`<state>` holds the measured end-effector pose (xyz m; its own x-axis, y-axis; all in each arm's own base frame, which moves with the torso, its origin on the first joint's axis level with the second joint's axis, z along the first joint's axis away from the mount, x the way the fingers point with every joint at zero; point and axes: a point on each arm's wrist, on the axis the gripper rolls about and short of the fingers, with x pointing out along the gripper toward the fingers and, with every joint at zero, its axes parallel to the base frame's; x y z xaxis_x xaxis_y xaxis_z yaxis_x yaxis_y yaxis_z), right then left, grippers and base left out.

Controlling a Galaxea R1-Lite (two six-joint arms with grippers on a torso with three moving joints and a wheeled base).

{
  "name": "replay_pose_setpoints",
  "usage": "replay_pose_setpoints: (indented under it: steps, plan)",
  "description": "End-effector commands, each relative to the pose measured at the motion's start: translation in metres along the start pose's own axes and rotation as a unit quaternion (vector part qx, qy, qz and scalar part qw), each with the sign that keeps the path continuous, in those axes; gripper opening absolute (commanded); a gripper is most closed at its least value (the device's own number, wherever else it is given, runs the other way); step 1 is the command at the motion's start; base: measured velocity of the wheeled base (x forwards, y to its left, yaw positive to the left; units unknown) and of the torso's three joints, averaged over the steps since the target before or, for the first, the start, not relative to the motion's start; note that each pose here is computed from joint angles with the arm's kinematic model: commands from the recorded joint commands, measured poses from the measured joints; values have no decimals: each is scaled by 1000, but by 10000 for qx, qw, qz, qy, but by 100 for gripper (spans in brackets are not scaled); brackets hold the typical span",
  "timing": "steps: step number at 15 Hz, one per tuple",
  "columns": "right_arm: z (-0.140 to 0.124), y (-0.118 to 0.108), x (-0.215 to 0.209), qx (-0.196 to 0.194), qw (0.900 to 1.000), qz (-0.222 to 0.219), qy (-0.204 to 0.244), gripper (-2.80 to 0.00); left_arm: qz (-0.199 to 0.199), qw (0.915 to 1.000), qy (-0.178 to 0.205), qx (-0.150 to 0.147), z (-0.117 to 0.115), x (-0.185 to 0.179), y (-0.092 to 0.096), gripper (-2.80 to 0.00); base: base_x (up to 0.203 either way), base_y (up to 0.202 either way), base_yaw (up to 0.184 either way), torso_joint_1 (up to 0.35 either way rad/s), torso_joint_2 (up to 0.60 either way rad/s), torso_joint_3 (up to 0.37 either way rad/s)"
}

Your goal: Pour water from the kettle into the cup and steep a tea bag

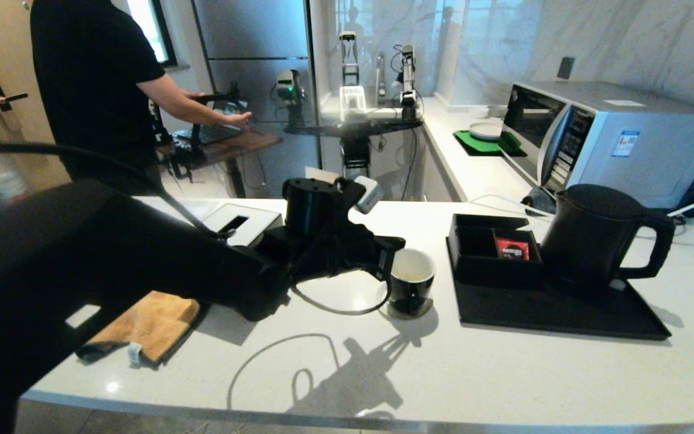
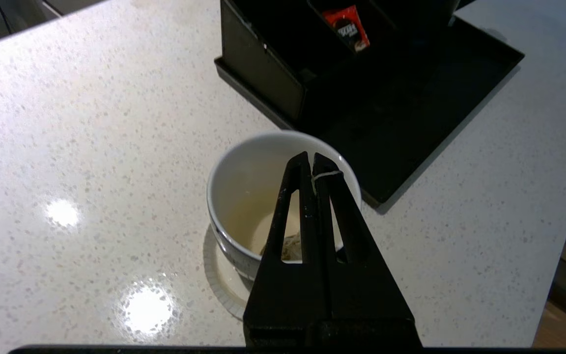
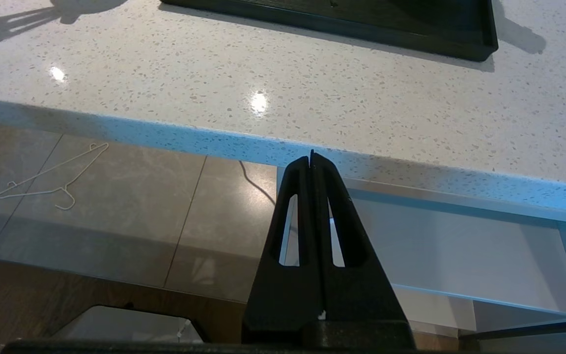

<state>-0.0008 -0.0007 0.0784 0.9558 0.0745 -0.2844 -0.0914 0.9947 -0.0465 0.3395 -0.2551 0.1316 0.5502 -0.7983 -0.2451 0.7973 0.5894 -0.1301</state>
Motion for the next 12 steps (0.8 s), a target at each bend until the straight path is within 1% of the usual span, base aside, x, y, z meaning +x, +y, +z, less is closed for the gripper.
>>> replay_pose_setpoints:
  steps: [1, 4, 12]
  plan:
    - [0, 0, 0, -3, 10000, -1, 4, -280, -28, 9999, 107, -34, -13, 5, 0, -280, 0, 0, 0, 0, 0, 0]
    - [0, 0, 0, -4, 10000, 4, 6, -280, -31, 10000, 47, -6, -9, 5, 0, -280, 0, 0, 0, 0, 0, 0]
    - [0, 0, 0, -2, 10000, -2, -1, -280, -51, 9975, -672, 230, 42, -1, -5, -280, 0, 0, 0, 0, 0, 0]
